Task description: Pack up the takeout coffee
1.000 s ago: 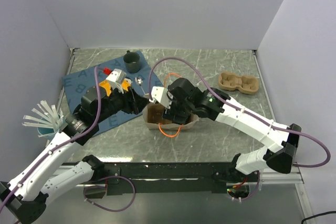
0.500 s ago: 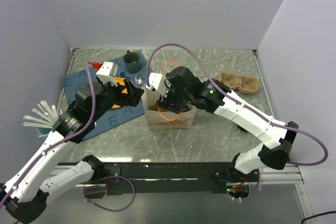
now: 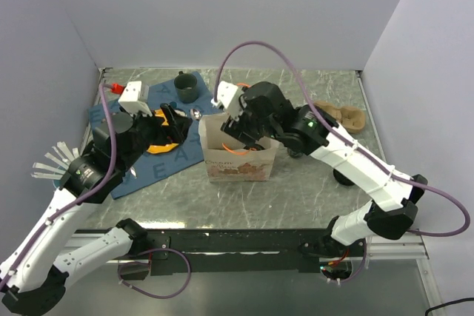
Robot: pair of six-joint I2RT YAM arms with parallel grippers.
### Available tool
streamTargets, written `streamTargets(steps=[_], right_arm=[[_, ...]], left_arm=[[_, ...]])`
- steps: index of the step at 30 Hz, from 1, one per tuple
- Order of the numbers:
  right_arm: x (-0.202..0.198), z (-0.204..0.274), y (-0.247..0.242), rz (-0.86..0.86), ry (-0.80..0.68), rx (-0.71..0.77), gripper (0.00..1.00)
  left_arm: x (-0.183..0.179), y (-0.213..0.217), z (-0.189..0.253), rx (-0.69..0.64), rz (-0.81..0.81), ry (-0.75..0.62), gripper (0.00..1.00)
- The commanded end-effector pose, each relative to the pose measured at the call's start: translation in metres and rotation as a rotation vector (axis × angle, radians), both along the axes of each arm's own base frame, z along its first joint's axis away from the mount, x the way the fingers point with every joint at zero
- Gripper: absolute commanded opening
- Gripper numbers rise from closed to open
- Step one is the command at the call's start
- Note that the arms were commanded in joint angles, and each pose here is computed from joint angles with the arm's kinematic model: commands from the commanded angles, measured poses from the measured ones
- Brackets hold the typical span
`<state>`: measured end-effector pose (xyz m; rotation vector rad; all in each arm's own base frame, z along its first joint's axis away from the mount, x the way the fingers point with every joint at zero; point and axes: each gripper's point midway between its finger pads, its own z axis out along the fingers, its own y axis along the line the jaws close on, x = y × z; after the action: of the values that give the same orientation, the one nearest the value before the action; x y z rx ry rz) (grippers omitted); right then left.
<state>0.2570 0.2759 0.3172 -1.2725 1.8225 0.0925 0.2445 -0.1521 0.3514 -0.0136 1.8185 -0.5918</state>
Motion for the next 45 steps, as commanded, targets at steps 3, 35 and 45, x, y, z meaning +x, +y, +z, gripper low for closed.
streamTargets(steps=[3,35,45], right_arm=[[0.020,0.067,-0.030,-0.240,-0.139,0.182,0.75],[-0.115,0.093,-0.060,-0.092,0.266,0.703,1.00],[-0.113,0.093,-0.058,-0.072,0.245,0.702,1.00]], left_arm=[[-0.003,0.005,0.016,0.029,0.024,0.071,0.97],[-0.029,0.246,-0.077,0.395,1.173,0.394,0.70],[-0.020,0.246,-0.106,0.456,1.183,0.496,0.60]])
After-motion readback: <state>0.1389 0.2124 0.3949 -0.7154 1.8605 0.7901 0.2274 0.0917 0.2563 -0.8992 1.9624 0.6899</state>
